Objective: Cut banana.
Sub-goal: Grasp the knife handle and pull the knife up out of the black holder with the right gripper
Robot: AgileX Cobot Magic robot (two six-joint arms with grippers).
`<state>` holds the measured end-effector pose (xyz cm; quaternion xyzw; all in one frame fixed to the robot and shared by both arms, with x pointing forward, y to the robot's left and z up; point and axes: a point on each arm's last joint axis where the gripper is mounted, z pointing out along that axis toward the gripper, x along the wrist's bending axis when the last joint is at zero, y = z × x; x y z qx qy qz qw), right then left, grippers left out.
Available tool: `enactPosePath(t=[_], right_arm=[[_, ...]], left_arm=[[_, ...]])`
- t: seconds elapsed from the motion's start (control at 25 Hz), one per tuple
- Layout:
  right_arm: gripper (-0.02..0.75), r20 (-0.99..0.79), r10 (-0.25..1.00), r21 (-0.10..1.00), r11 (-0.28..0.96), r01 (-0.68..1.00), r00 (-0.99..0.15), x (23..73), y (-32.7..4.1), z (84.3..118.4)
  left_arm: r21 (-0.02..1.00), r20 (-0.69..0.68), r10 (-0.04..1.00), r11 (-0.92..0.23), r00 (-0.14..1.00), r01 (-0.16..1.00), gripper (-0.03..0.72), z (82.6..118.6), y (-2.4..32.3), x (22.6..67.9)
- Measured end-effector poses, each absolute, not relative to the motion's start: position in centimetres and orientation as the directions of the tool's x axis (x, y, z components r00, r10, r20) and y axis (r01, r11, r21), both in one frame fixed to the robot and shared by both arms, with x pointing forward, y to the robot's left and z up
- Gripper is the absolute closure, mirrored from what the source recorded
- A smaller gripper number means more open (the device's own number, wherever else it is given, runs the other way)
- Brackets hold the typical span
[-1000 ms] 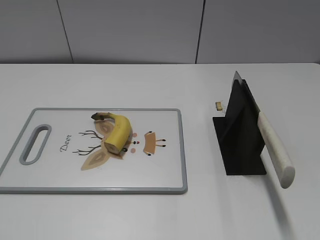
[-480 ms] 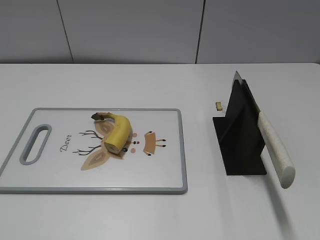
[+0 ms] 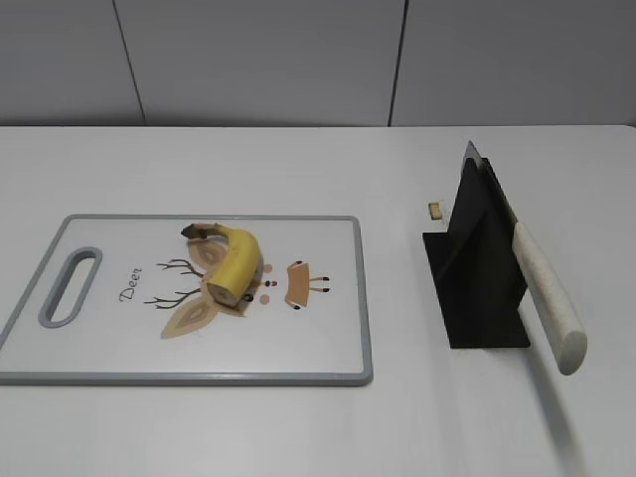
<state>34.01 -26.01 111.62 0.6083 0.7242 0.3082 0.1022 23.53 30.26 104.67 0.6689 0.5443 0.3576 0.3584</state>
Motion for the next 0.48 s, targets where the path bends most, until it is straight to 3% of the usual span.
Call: enactPosePath(t=[0.28, 0.48], right_arm=[[0.154, 0.260, 0.927, 0.430, 0.139, 0.892, -0.269, 37.1, -23.7, 111.5], [0.154, 0.277, 0.938, 0.312, 0.120, 0.943, -0.211, 40.5, -22.3, 110.3]], left_arm=[[0.869, 0.088, 0.984, -0.151, 0.152, 0.472, 0.099, 104.7, 30.3, 23.5], [0.869, 0.087, 0.985, -0.150, 0.151, 0.472, 0.099, 104.7, 30.3, 23.5]])
